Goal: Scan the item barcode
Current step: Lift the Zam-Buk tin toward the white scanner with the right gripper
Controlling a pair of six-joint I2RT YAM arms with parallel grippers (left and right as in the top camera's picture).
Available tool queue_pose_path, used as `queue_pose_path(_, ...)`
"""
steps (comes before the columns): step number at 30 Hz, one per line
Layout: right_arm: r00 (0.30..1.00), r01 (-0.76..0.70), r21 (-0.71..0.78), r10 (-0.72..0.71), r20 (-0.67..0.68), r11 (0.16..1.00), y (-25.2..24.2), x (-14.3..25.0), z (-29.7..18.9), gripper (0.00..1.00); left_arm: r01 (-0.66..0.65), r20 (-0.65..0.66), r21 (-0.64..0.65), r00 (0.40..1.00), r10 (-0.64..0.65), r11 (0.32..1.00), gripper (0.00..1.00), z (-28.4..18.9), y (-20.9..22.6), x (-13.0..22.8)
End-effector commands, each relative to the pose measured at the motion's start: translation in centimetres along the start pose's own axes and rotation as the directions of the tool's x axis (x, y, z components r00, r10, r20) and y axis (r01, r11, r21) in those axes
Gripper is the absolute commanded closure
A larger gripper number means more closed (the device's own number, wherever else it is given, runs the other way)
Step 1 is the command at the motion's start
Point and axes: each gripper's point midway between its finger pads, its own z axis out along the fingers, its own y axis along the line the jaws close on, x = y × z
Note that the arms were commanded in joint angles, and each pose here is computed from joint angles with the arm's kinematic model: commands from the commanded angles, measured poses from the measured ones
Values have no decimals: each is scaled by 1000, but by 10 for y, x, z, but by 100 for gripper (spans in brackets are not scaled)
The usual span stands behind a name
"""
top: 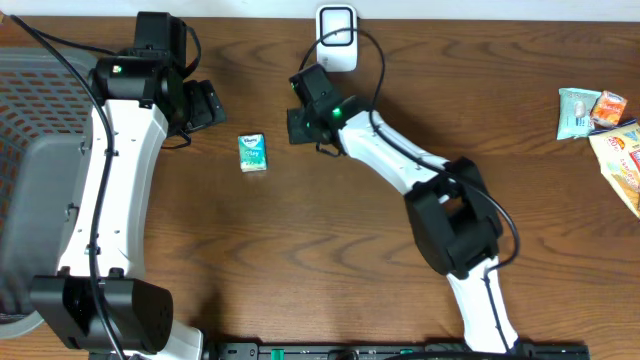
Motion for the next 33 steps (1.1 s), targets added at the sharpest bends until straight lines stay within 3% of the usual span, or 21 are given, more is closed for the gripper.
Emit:
queue_pose_path(1, 1000, 10, 93, -9, -12, 996, -21, 7, 12, 99, 0, 2, -18, 1000, 0, 1000, 2, 1, 3, -1)
queue_pose_path(7, 997, -65, 251, 72, -21, 966, -62, 13, 5, 99, 0, 2, -18, 1000, 0, 1000, 2, 1, 3, -1)
queue_pose_path(16, 938, -322, 397, 346, 13, 860, -133, 7, -43, 99, 0, 2, -18, 1000, 0, 1000, 2, 1, 3, -1)
queue_pose_path(20, 938, -332, 334, 348, 13, 882, -133, -7, -59, 99, 0, 2, -18, 1000, 0, 1000, 2, 1, 3, -1)
queue_pose_path(27, 982, -186, 27, 186, -18, 982, -76, -33, -51, 99, 0, 2, -18, 1000, 0, 1000, 2, 1, 3, -1)
queue_pose_path(30, 983, -182, 6, 182, 6, 983, -72, -40, -51, 99, 0, 2, -18, 1000, 0, 1000, 2, 1, 3, -1)
queue_pose_path(33, 983, -181, 17, 181, 26, 983, -75, -44, -51, 86, 0, 2, -18, 1000, 0, 1000, 2, 1, 3, -1)
